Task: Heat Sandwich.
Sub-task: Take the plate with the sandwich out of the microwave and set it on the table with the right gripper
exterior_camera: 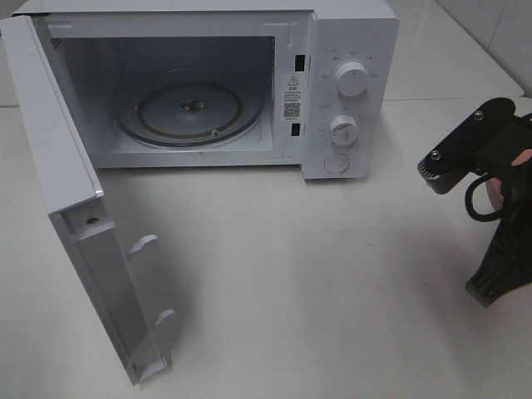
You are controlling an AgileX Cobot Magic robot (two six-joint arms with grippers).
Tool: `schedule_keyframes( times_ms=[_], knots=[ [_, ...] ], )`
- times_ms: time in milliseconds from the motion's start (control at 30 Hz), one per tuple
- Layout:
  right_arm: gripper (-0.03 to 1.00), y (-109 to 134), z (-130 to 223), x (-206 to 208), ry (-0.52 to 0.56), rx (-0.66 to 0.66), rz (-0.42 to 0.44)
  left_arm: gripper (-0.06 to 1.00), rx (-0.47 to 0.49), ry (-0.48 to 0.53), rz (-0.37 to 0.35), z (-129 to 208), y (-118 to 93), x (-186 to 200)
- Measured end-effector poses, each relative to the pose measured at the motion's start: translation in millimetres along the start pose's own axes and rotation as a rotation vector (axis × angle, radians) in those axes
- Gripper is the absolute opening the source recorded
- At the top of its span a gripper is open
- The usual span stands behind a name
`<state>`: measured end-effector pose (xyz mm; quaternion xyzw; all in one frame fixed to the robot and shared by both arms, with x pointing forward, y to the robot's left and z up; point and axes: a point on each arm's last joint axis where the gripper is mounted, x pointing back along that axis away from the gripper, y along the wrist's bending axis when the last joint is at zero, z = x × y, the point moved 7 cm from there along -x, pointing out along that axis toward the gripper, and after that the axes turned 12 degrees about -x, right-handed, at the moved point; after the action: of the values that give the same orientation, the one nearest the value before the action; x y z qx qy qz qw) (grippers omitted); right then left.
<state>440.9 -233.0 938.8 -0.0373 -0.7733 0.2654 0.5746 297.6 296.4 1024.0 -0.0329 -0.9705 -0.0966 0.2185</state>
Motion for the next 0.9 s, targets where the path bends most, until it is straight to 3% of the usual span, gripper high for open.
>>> schedule_keyframes(
  times_ms=[267,533,900],
  knots=[
    [0.06,5,-10,-15,0.005,-0.036,0.001,0.99,0.0,0.0,0.0,0,0,0],
    [0.06,-7,-14,-41,0.055,-0.113,0.003,0.99,0.0,0.0,0.0,0,0,0],
    [0.06,-5,-19,-84,0.131,-0.136,-0.02,0.99,0.0,0.0,0.0,0,0,0]
  ],
)
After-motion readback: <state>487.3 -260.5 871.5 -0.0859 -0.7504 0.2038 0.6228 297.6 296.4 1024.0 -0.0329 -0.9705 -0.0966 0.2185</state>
